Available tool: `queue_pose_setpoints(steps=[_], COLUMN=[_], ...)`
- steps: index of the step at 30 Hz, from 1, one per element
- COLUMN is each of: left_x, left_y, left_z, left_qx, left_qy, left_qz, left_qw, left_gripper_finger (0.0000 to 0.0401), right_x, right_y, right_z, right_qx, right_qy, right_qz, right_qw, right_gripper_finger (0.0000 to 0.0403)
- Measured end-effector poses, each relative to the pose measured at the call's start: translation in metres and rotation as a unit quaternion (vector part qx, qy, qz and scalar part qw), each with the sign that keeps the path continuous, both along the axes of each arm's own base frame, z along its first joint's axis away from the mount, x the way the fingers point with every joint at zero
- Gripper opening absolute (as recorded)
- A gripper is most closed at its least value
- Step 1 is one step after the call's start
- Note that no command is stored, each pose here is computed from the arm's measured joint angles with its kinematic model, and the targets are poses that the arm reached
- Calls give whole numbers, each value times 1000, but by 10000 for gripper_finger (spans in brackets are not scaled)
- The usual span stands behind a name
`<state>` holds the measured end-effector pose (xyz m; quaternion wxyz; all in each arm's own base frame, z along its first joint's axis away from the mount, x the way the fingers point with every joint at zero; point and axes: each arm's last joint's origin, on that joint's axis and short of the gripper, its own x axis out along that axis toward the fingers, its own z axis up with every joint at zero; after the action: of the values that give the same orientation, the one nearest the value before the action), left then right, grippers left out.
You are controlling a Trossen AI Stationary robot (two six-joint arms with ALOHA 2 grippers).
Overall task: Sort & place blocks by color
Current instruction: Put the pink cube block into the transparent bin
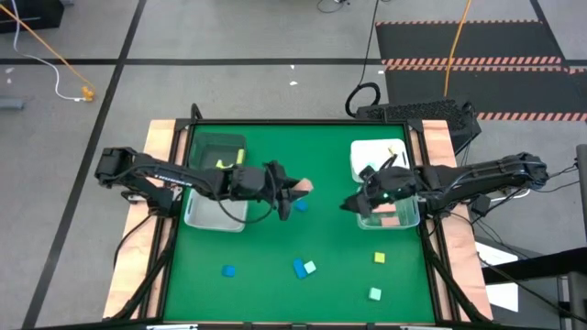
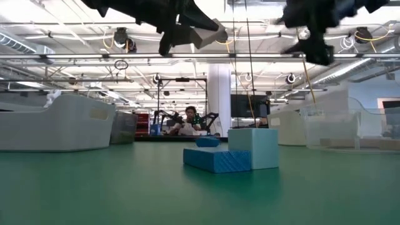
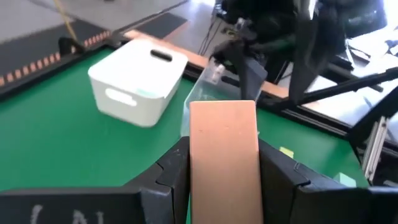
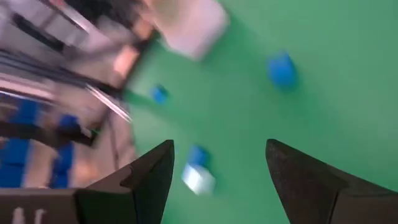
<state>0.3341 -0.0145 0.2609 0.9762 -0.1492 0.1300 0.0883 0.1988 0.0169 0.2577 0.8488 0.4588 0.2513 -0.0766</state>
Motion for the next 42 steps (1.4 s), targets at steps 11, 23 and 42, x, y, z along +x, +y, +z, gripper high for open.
queue_pose_setpoints(steps=[11,23,42], left_x=[2,1,-4], left_y=[0,-6,-8], left_z=[12,6,-8], left_qx=[97,178,255], left_qy=[-47,-5,78], left_qz=[-11,-47,-77], left_qw=[994,983,961], left_gripper_finger=[132,132,132], right_x=[24,53,104], right_y=[-1,-10,-7], right_z=[19,7,-40], right_qx=[22,70,128], right_qy=[-142,-175,-203], right_qz=[-50,-114,-110], right_qw=[988,975,965], right_gripper_finger=[247,247,247])
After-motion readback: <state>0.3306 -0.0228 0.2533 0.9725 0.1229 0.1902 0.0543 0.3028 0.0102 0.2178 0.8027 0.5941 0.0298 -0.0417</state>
